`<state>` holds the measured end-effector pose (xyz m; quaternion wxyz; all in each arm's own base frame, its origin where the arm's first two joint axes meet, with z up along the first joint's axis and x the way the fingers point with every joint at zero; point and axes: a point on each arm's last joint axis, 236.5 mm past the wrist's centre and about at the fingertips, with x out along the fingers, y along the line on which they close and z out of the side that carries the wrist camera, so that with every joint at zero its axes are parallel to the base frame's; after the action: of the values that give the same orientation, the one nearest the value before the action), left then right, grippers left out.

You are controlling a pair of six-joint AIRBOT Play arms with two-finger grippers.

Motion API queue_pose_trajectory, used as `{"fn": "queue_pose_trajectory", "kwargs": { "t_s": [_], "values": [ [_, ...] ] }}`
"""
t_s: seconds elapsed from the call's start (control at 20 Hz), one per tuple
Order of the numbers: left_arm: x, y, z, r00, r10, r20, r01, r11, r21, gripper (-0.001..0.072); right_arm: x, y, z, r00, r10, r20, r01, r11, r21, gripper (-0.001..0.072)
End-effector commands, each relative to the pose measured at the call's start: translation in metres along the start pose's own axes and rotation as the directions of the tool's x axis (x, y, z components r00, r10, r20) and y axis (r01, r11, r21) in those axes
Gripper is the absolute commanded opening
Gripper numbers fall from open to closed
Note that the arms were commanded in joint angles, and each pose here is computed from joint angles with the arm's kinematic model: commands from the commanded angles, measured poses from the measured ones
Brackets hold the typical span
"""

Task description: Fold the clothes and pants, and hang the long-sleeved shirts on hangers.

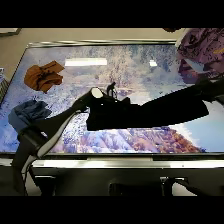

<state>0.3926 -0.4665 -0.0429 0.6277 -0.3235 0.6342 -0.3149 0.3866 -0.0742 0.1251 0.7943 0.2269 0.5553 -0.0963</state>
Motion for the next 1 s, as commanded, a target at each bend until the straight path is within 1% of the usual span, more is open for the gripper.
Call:
{"fn": "queue_pose_trajectory", "kwargs": {
  "t_s": [0.0,0.3,0.4,0.65,0.8,0.95],
  "values": [
    [0.051,-0.027,-0.025,0.998,-0.067,-0.018,0.066,0.996,-0.065,0.0018,-0.018,0.002,-0.003,1.000,-0.008,-0.006,0.008,1.000,0.003,0.0028],
    [0.104,-0.055,-0.026,0.992,-0.122,0.044,0.127,0.982,-0.136,0.0018,-0.040,0.007,-0.004,1.000,-0.007,0.001,0.007,1.000,0.001,0.0028],
    [0.114,-0.051,-0.026,0.991,-0.122,0.059,0.130,0.975,-0.182,0.0018,-0.045,0.006,-0.008,1.000,-0.010,-0.011,0.010,1.000,0.017,0.0028],
    [0.127,-0.042,-0.028,0.991,-0.110,0.074,0.124,0.969,-0.215,0.0017,-0.056,0.007,-0.019,0.999,-0.015,-0.047,0.017,0.998,0.054,0.0028],
    [0.123,-0.043,-0.026,0.991,-0.112,0.068,0.124,0.970,-0.209,0.0017,-0.056,0.006,-0.017,0.999,-0.021,-0.036,0.023,0.998,0.058,0.0028],
    [0.094,-0.046,-0.015,0.994,-0.101,0.036,0.105,0.985,-0.137,0.0017,-0.056,0.007,-0.008,1.000,-0.016,0.003,0.016,0.998,0.063,0.0029]
  ]
}}
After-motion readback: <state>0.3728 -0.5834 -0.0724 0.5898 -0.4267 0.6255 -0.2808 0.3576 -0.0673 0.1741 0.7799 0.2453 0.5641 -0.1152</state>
